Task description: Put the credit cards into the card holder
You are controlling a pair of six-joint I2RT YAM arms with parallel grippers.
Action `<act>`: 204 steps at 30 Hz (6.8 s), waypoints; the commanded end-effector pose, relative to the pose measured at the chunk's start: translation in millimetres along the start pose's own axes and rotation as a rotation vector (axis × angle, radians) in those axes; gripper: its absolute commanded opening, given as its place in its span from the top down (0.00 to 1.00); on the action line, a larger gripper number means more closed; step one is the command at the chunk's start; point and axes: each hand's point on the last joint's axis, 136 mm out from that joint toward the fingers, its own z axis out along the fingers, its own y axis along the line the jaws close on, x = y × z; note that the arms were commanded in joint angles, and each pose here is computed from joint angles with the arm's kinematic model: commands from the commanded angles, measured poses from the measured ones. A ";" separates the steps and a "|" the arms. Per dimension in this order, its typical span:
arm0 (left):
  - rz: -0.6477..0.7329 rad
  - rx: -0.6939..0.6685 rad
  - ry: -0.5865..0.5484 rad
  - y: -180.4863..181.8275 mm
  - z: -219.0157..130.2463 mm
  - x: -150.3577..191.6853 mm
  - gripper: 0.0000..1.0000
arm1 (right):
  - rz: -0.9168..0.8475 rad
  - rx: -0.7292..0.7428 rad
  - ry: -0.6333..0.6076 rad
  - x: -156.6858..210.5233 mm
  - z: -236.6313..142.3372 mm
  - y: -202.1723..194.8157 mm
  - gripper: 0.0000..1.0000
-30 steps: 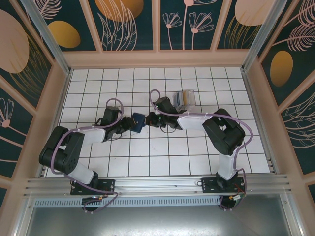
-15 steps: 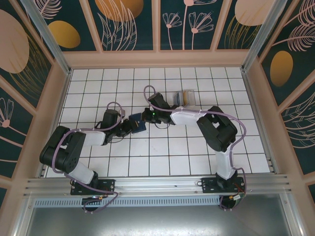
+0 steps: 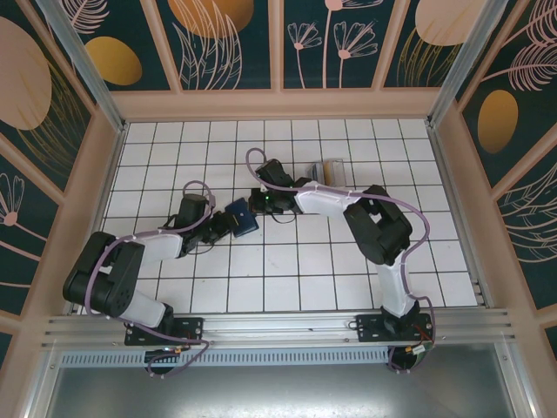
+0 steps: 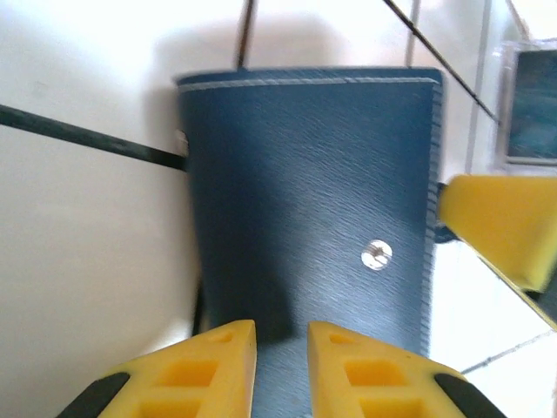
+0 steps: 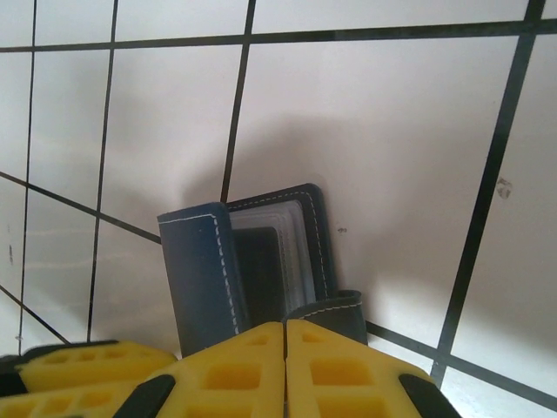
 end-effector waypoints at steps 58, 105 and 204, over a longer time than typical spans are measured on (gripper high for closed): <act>0.059 -0.301 0.062 49.6 31.6 -2.2 0.71 | -0.176 0.057 0.085 4.4 16.9 -3.0 0.89; 0.046 -0.294 0.068 48.8 33.7 -1.7 0.77 | -0.083 -0.004 0.087 12.8 30.4 -6.8 0.91; 0.634 -0.357 -1.014 51.9 -134.3 -168.8 0.01 | -0.115 0.610 -1.105 -33.6 -289.5 -319.1 0.01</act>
